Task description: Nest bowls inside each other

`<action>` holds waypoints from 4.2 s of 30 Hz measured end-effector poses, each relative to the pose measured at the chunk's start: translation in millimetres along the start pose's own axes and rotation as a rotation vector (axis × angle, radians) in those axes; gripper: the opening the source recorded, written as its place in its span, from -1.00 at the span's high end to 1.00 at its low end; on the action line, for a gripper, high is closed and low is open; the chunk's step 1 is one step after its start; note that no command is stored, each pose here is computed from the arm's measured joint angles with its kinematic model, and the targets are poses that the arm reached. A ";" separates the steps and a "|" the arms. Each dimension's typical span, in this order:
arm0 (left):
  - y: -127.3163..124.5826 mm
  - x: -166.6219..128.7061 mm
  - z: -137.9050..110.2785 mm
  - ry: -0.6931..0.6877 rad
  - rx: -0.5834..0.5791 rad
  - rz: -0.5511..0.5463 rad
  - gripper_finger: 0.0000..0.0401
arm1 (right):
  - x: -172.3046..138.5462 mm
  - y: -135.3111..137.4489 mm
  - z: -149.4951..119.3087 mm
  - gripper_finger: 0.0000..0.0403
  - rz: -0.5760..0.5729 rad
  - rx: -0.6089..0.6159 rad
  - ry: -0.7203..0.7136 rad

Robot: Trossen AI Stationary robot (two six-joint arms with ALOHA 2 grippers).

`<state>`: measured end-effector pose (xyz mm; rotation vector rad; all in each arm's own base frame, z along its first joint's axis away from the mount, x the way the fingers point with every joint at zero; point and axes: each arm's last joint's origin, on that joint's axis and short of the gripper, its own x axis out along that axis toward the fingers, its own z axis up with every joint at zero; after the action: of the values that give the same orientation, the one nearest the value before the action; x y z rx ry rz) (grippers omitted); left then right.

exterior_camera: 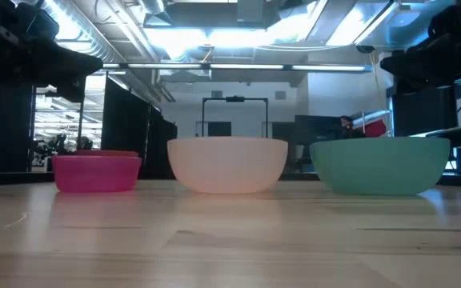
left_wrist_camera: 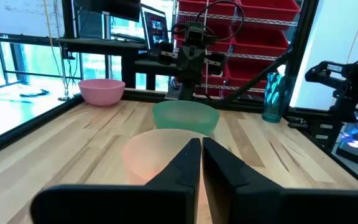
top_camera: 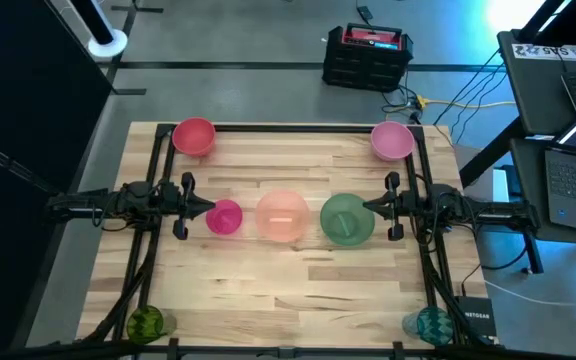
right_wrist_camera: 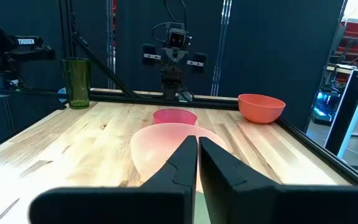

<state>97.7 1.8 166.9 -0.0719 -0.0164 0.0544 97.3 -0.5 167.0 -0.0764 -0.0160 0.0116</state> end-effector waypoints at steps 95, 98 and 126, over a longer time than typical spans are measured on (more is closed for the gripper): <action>74.4 295.9 53.7 1.330 0.059 0.231 0.43 | 0.0 -0.9 -0.3 1.00 -0.033 -0.008 0.006; 74.9 297.5 48.9 1.341 0.058 0.215 0.43 | 0.0 -0.9 -0.3 1.00 -0.033 -0.008 0.006; 73.5 326.1 105.9 1.174 0.032 0.149 0.98 | 0.0 -1.0 -0.3 1.00 -0.033 -0.008 0.006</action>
<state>417.4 100.5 271.9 -0.0642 1.1640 0.1545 97.3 -1.5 166.8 -0.0841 -0.0117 -0.0220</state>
